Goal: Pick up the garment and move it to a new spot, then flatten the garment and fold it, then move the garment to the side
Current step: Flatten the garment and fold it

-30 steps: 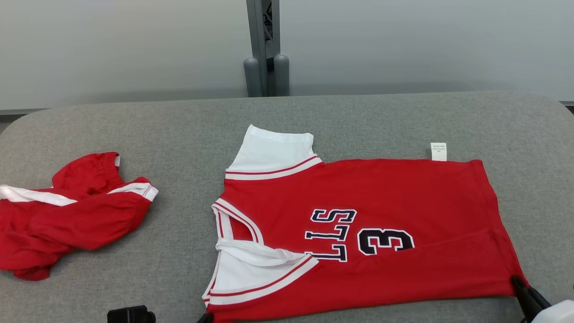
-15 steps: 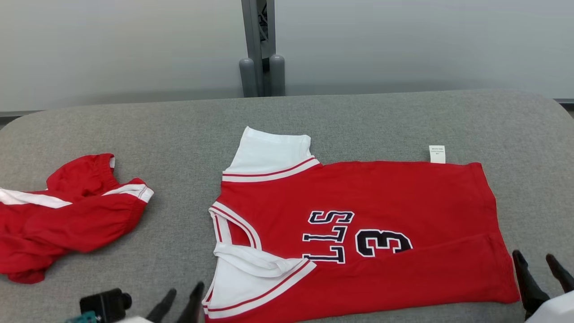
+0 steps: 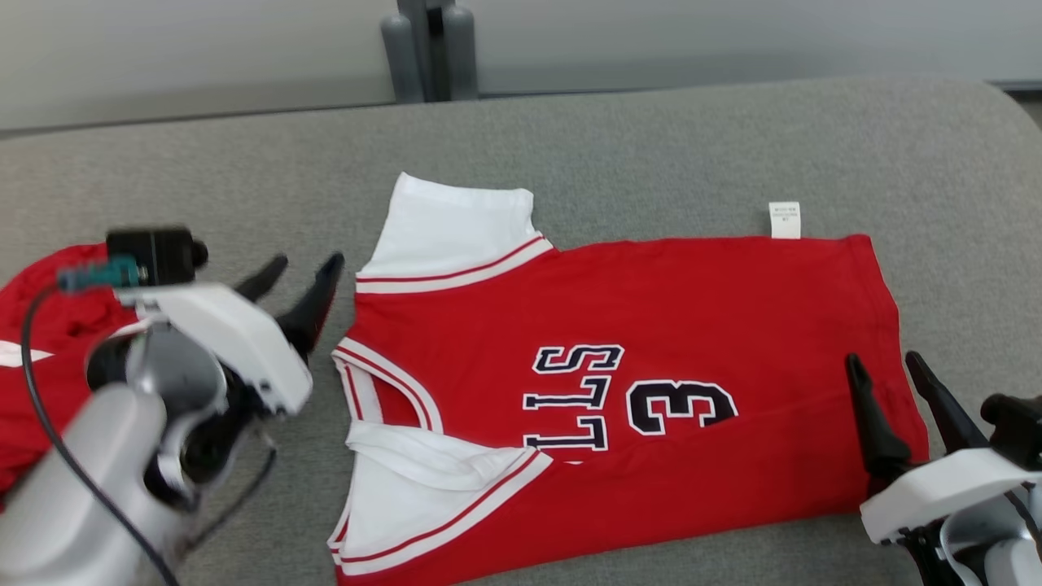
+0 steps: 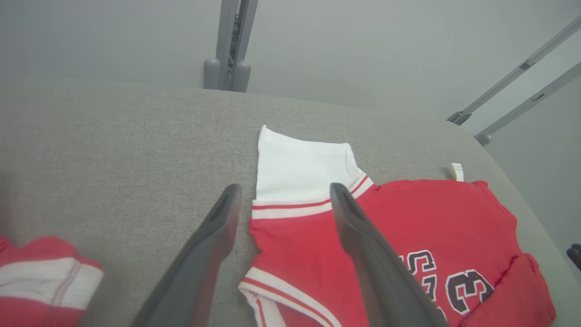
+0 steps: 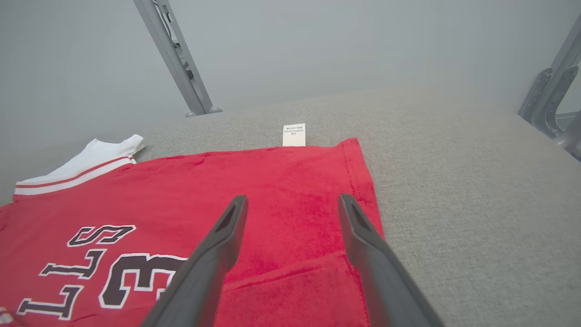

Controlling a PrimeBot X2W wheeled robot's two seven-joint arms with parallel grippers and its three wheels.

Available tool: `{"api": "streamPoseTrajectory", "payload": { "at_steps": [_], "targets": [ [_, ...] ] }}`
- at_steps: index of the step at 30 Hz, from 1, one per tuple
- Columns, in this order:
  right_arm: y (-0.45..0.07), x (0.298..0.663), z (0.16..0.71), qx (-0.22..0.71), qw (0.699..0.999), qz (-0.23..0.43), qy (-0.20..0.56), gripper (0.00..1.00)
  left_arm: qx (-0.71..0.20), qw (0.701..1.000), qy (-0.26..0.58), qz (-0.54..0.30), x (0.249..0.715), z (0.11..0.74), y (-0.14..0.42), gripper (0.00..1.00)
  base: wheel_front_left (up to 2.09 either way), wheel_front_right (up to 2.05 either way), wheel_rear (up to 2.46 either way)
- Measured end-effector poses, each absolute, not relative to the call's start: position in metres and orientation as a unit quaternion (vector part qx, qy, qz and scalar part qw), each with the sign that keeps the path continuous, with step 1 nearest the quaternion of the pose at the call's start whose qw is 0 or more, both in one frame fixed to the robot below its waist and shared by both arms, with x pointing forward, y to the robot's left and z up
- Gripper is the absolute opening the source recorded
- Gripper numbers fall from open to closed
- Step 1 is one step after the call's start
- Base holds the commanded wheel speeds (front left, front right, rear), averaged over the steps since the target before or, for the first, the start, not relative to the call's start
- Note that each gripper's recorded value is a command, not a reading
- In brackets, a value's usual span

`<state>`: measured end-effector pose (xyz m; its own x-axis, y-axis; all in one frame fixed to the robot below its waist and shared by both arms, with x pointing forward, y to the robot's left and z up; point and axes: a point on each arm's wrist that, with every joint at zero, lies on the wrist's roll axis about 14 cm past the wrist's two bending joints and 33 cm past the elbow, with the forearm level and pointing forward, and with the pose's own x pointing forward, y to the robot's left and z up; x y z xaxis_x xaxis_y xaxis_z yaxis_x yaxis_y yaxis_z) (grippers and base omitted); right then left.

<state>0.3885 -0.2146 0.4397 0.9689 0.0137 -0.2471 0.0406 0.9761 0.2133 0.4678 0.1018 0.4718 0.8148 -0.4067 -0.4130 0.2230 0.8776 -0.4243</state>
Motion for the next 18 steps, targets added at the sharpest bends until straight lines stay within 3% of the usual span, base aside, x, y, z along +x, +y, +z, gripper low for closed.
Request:
{"api": "streamPoseTrajectory", "payload": {
  "at_steps": [12, 18],
  "targets": [
    [-0.224, 0.411, 0.415, 0.103, 0.984, -0.021, 0.142, 1.00, -0.127, 0.878, 0.406, -0.219, 0.550, 0.445, 0.063, 1.00, 0.00, 0.00, 0.00],
    [-0.227, 0.421, 0.407, 0.101, 0.984, -0.024, 0.147, 1.00, -0.039, 0.861, 0.458, -0.220, 0.574, 0.419, 0.060, 1.00, 0.00, 0.00, 0.00]
  ]
}}
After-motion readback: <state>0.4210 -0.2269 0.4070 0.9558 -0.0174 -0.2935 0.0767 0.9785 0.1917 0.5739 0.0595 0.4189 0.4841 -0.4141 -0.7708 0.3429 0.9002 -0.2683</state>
